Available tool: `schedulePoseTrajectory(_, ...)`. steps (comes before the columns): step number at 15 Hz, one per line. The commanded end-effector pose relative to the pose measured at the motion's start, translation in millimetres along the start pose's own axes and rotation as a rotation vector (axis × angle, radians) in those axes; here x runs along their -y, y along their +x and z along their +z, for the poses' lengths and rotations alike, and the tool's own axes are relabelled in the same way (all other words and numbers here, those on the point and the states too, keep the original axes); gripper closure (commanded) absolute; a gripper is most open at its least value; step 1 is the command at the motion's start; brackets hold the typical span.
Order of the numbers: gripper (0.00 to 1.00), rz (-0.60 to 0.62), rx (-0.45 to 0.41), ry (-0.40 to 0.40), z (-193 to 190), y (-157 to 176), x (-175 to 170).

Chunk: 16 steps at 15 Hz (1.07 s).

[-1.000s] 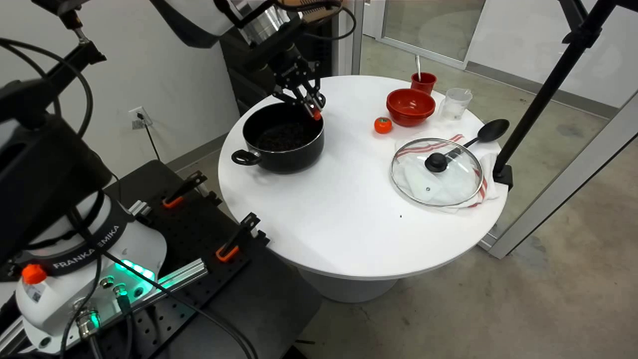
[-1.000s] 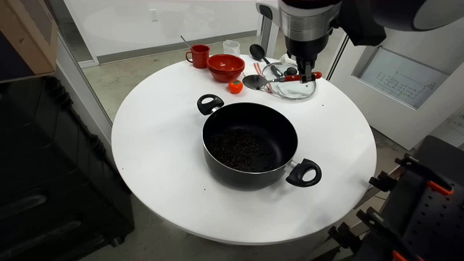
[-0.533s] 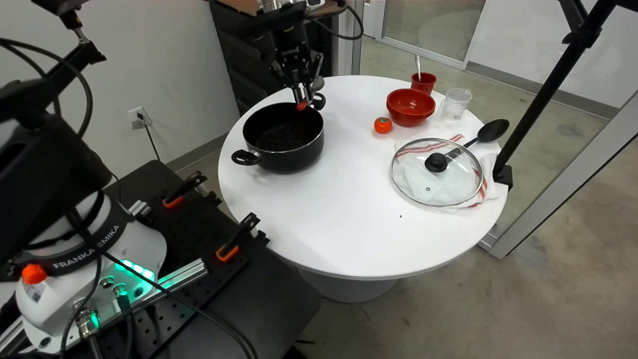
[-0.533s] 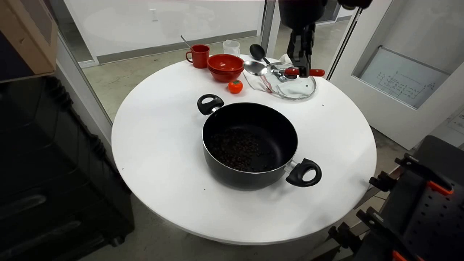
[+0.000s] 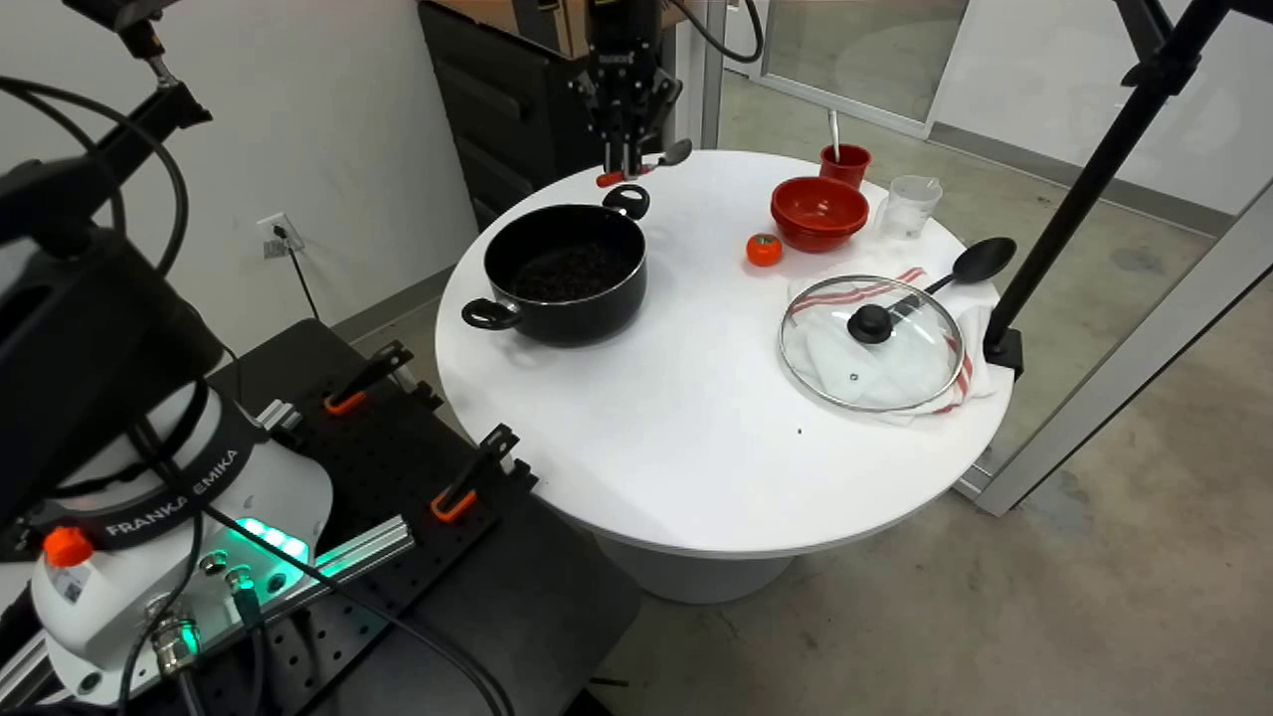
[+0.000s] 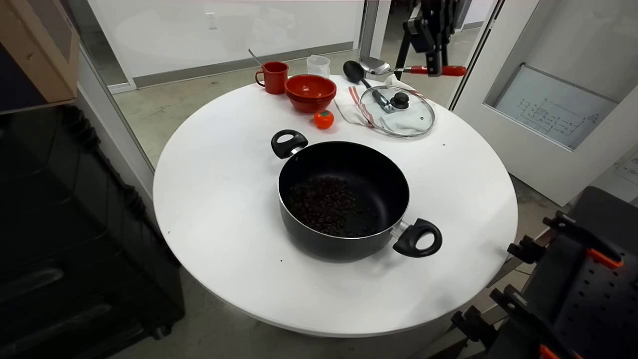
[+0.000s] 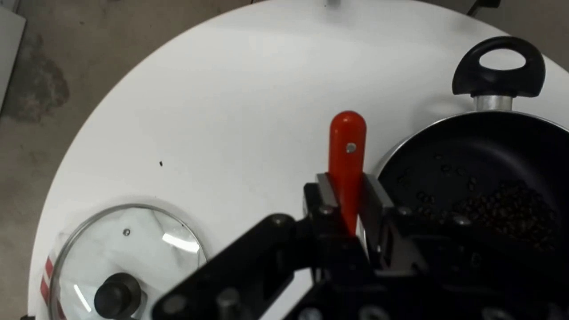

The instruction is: Place the lid on the table then use the spoon to mix in the pot

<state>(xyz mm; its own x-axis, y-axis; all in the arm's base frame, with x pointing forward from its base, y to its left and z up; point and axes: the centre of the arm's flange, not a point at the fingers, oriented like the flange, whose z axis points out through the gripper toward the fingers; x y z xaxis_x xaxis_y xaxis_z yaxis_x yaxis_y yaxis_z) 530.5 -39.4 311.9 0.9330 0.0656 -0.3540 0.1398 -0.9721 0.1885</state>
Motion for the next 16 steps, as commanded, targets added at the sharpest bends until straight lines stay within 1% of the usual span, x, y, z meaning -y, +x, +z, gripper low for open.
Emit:
schedulePoseTrajectory(1, 0.95, 0.015, 0.070, -0.004, 2, 1, 0)
schedulePoseTrajectory(4, 0.95, -0.040, 0.073, -0.034, -3, -9, 15)
schedulePoseTrajectory(7, 0.95, -0.108, 0.023, -0.088, -7, -21, 37)
schedulePoseTrajectory(10, 0.95, -0.215, -0.038, -0.216, -1, -39, 59)
schedulePoseTrajectory(12, 0.95, -0.285, -0.075, -0.297, 10, -52, 73)
schedulePoseTrajectory(16, 0.95, -0.436, -0.149, -0.456, 57, -77, 82)
